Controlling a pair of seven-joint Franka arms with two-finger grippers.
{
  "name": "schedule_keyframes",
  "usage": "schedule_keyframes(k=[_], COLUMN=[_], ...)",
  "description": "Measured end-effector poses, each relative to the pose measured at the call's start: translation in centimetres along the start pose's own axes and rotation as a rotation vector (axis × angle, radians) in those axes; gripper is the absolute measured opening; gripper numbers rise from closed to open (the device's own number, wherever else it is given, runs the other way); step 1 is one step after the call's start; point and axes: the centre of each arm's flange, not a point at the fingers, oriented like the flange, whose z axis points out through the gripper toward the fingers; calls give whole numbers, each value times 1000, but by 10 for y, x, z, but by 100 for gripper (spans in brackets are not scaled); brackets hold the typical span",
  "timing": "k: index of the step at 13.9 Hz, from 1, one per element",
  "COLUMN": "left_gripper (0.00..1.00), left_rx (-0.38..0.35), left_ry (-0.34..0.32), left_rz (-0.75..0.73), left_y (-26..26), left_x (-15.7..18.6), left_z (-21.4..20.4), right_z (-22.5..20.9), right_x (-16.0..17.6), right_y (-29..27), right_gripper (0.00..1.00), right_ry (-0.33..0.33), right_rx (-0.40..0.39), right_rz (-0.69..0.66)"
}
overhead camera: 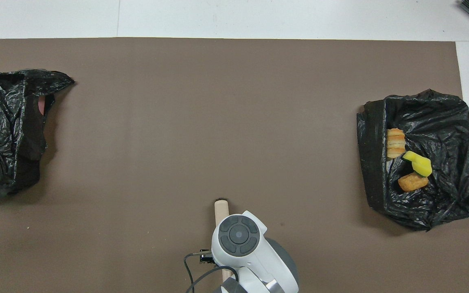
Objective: Sweep and dump trash in bin
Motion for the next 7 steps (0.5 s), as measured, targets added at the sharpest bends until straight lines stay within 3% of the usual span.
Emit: schedule_keyframes(k=[4,7], left_gripper=[31,31], left_rx=[-23,-43], left_ry=[-147,-214], left_rz=[119,165], left_y=[-17,-27], left_x=[20,33], left_z=[-17,-30], right_z=[-28,-62], right_x=[29,56], right_y=[13,29], right_gripper=[100,100], right_ry=[67,149], right_rx=[3,0], right_rz=[13,27])
